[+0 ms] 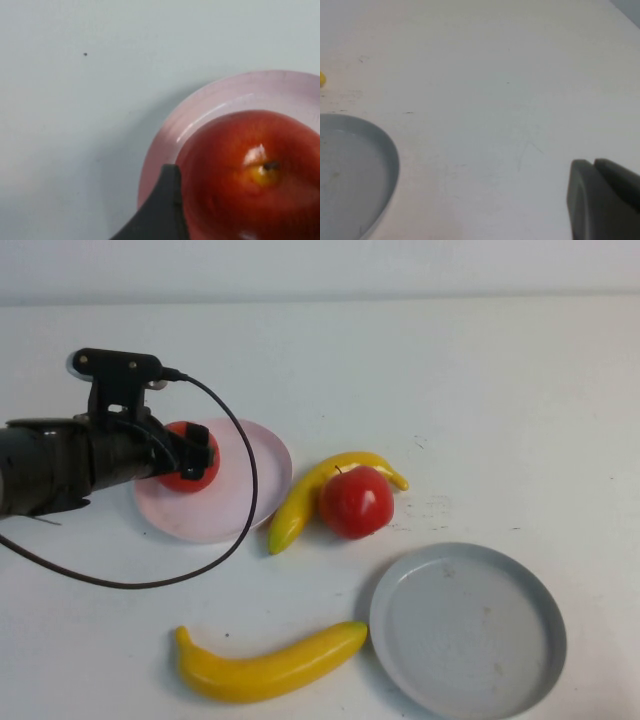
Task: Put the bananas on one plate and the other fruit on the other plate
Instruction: Put one type of fruit in the left plate
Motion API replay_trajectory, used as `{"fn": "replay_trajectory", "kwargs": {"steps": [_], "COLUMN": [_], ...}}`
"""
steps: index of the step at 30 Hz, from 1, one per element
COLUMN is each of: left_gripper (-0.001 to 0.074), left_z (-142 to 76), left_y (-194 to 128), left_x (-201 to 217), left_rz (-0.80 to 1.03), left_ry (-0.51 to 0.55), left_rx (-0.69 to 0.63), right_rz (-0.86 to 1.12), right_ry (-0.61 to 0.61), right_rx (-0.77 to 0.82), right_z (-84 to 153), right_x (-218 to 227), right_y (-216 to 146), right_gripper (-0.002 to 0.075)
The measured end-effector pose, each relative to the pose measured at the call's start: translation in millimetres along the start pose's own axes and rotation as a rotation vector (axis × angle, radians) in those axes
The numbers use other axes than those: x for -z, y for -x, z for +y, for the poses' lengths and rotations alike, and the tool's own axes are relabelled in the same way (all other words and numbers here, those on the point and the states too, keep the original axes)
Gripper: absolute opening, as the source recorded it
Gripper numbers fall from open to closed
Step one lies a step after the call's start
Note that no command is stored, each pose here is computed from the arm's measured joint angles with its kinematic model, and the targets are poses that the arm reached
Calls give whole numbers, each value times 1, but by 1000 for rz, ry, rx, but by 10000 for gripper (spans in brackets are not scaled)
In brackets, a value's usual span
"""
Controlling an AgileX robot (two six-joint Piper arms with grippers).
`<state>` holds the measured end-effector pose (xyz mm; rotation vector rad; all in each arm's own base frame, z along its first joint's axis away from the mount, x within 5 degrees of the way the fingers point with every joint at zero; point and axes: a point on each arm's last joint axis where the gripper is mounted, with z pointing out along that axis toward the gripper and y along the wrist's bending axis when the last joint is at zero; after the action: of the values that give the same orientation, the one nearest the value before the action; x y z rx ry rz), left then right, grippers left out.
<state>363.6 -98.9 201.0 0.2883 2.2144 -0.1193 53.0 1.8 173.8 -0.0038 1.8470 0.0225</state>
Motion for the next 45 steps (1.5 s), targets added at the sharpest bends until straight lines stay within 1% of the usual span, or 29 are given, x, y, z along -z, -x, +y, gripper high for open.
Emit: {"fn": "replay_trajectory", "kwargs": {"steps": [4,6,8,10,12,13,15,18,22,25,28,30,32,36,38,41,45], "left_gripper": [668,668,668,668,668,667,664,656,653,652,652,652,652,652,652,652,652], "left_z": [-2,-7,-15,-25,-41,-47,-62,-78,-100,-114,-124,-125,-125,-126,-126,-126,-129], "left_y": [4,12,25,36,42,43,40,32,19,9,2,1,0,0,0,0,-6], "left_x": [4,15,32,50,67,72,75,71,59,51,44,40,36,36,36,36,30], "left_rz": [-17,-57,-122,-187,-239,-249,-244,-219,-189,-162,-142,-141,-152,-214,-230,-238,-223], "left_ry": [-26,-81,-169,-288,-457,-512,-602,-667,-711,-732,-735,-701,-676,-662,-661,-665,-699], "left_rx": [0,-3,-29,-100,-155,-163,-192,-258,-362,-406,-391,-397,-444,-620,-662,-679,-678], "right_rz": [0,0,0,0,0,0,0,0,0,0,0,0,0,0,0,0,0], "right_ry": [0,0,0,0,0,0,0,0,0,0,0,0,0,0,0,0,0], "right_rx": [0,0,0,0,0,0,0,0,0,0,0,0,0,0,0,0,0], "right_z": [0,0,0,0,0,0,0,0,0,0,0,0,0,0,0,0,0], "right_x": [0,0,0,0,0,0,0,0,0,0,0,0,0,0,0,0,0], "right_y": [0,0,0,0,0,0,0,0,0,0,0,0,0,0,0,0,0], "right_gripper": [-15,-16,-16,-16,-15,-16,-16,-16,-15,-15,-16,-16,-16,-16,-16,-16,-16]}}
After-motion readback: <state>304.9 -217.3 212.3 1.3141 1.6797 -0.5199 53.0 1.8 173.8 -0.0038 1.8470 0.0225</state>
